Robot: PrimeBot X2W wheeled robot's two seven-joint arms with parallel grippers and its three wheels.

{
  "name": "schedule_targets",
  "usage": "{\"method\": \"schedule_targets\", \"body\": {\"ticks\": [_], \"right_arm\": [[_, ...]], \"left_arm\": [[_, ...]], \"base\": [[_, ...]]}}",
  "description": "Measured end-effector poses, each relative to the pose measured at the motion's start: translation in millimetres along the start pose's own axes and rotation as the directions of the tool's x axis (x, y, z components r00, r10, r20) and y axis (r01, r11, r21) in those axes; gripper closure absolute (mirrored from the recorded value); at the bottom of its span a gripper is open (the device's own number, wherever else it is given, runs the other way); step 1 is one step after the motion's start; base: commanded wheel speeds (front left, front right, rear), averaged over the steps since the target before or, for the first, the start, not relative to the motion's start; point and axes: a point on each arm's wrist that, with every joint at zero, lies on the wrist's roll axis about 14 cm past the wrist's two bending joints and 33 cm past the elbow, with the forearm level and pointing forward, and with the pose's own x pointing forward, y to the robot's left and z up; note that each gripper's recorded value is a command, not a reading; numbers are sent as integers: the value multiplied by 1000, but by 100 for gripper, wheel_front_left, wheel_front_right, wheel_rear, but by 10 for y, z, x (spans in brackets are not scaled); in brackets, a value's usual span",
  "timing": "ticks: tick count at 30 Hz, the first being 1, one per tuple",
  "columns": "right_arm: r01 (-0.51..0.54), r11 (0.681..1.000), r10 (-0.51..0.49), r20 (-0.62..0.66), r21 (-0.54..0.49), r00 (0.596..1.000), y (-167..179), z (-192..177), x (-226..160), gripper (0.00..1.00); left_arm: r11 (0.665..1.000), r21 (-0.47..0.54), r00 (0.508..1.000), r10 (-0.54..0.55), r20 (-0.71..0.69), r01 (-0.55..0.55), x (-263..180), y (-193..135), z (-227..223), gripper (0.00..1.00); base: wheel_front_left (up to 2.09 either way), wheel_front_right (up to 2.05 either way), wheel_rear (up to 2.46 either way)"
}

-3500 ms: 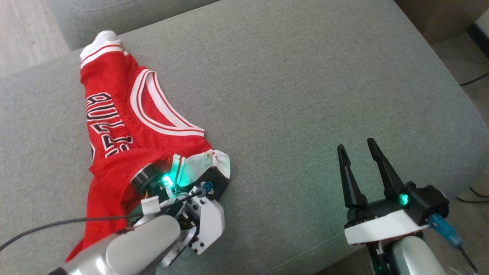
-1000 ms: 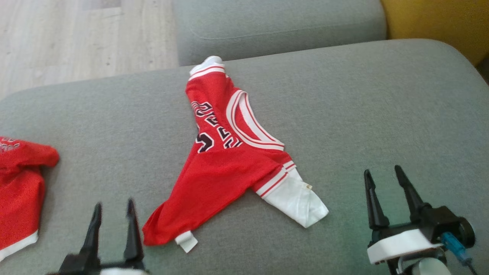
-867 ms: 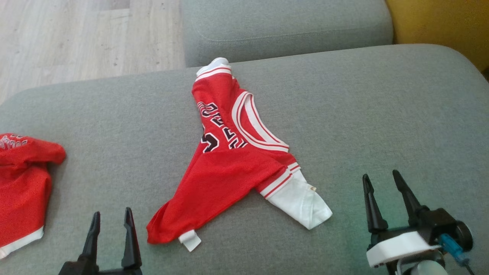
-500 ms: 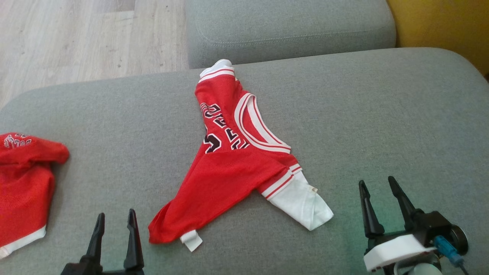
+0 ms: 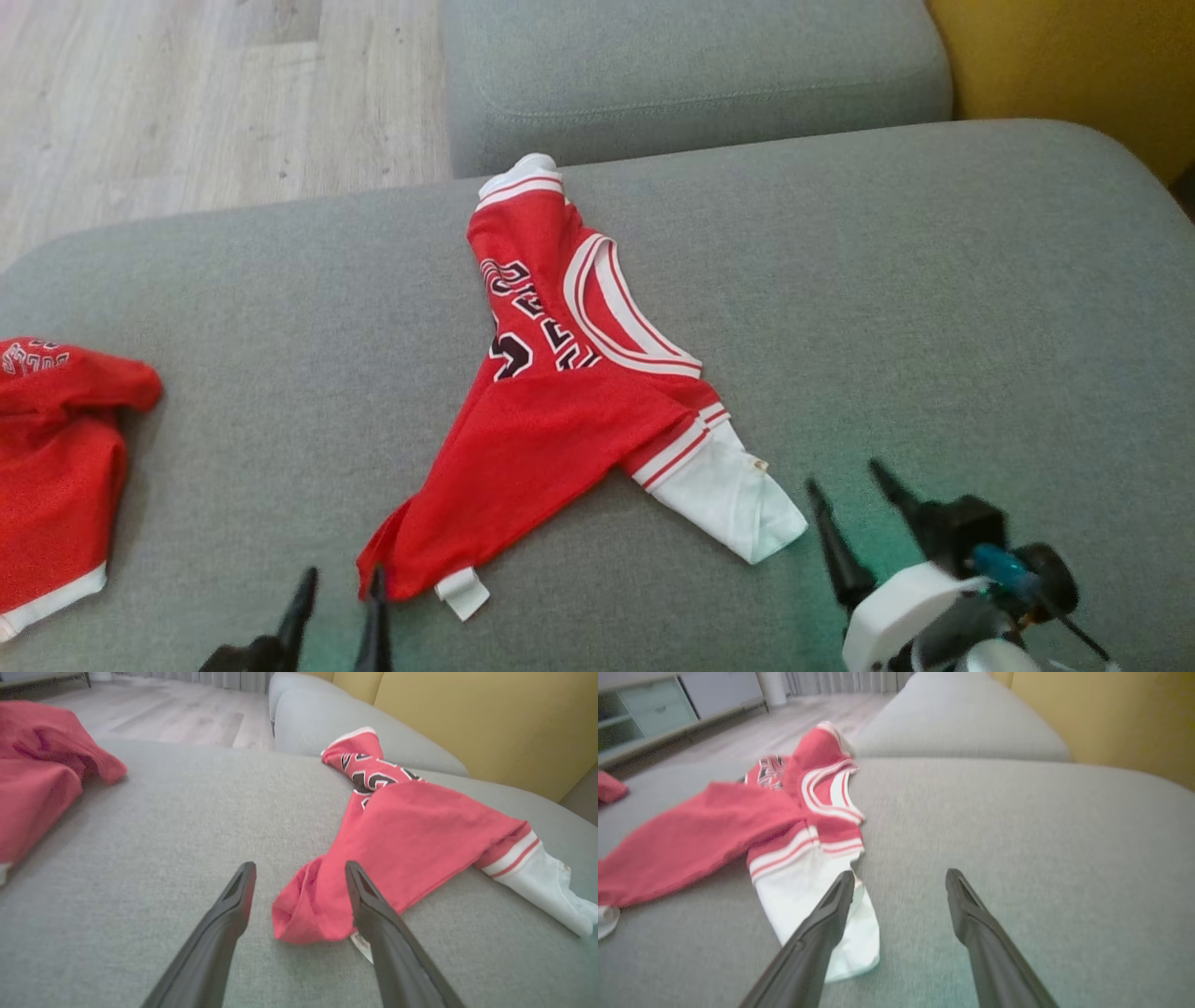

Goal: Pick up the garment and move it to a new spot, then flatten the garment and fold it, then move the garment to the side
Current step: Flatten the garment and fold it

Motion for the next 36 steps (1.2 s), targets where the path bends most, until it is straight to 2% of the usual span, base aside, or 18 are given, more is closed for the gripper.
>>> {"method": "schedule_targets", "body": {"ticks": [4, 8, 16, 22, 36], "right_arm": [[-29, 1000, 29, -167, 2, 985, 60, -357, -29, 0], [-38, 999, 41, -225, 17, 973, 95, -511, -30, 0], [-54, 998, 64, -259, 45, 964, 178, -662, 3, 0], [-76, 996, 86, -256, 46, 963, 219, -618, 180, 0], [-148, 986, 163, -272, 76, 948, 435, -643, 313, 0]], "left_arm": [[999, -38, 994, -39, -98, 36, 10, -103, -146, 0], [996, -80, 984, -60, -169, 48, 0, -156, -271, 0], [993, -104, 978, -73, -195, 53, 13, -188, -291, 0], [990, -129, 972, -93, -216, 66, 22, -241, -325, 0], [990, -127, 963, -85, -255, 54, 86, -197, -415, 0]], "base": [[0, 0, 0], [0, 0, 0], [0, 0, 0], [0, 0, 0], [0, 0, 0]]}}
